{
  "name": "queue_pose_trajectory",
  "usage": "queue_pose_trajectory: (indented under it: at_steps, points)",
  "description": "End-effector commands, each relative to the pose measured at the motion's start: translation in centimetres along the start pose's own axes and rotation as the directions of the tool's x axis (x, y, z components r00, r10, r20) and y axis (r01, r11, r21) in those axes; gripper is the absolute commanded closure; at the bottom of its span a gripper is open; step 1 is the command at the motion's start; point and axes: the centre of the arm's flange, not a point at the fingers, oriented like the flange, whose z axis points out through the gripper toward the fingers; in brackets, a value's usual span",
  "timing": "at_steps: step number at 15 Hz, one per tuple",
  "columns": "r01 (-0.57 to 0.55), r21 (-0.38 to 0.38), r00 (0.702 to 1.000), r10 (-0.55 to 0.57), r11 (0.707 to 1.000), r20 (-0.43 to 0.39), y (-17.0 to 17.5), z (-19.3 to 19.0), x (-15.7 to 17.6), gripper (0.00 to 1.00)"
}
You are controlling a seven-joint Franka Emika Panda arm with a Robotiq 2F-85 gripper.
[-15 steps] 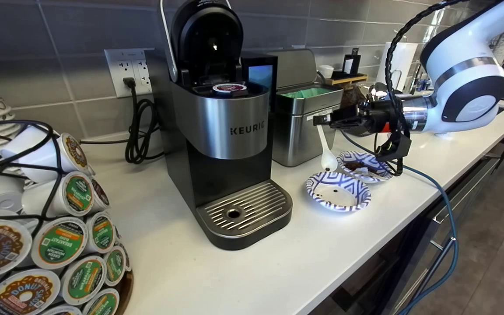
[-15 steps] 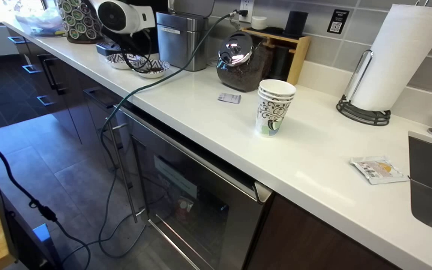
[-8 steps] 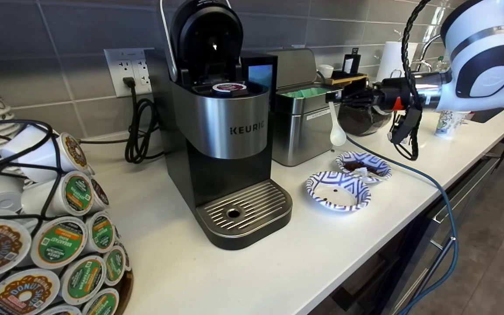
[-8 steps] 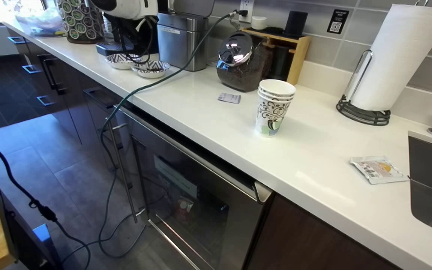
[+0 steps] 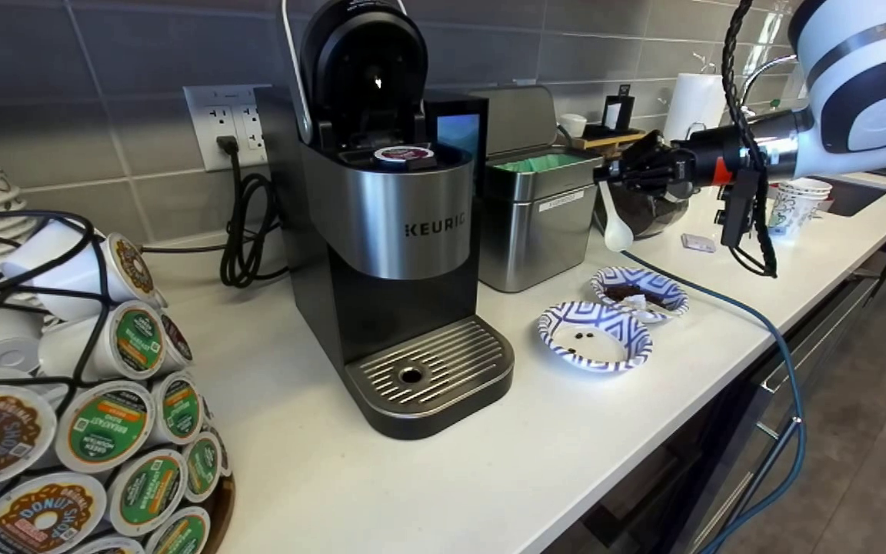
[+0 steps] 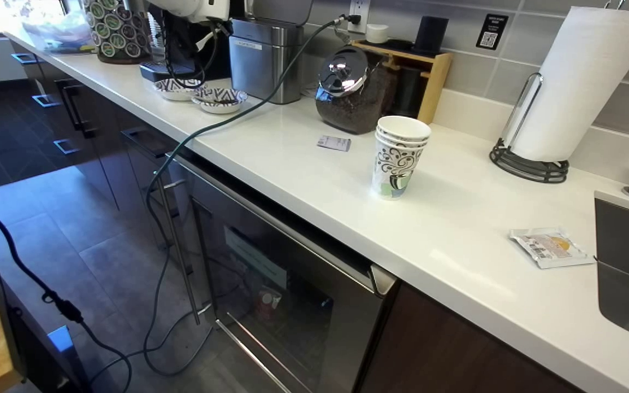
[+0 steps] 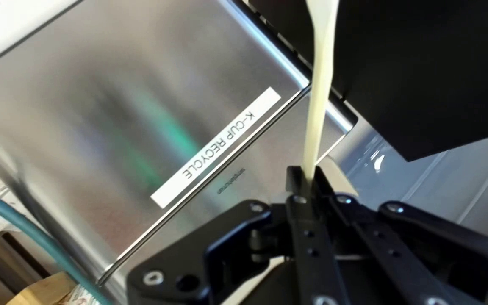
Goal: Use the spoon to move the contents in one plate to another
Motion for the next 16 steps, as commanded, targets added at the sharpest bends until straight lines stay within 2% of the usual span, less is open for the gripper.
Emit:
queue_pose_trajectory:
  at_steps: [1,3,5,7,11,12,16]
  points:
    - [-0.168,-0.012,0.986,0.168,0.986,-0.015,4.9,-5.0,5.0,0.99]
    - [-0.266,-0.023,0.964,0.265,0.964,-0.021,8.0,-7.4,7.5,0.99]
    - [-0.344,-0.045,0.939,0.344,0.938,-0.006,11.0,-9.3,8.4,0.99]
    - [-0.406,-0.055,0.913,0.407,0.912,0.010,13.1,-9.9,8.2,0.99]
    - [-0.490,-0.066,0.864,0.494,0.869,0.092,14.9,-8.3,4.8,0.99]
    - [-0.493,-0.070,0.862,0.498,0.867,0.094,15.3,-7.7,3.8,0.99]
    - [-0.411,-0.082,0.909,0.415,0.908,0.046,16.6,-5.5,0.9,0.99]
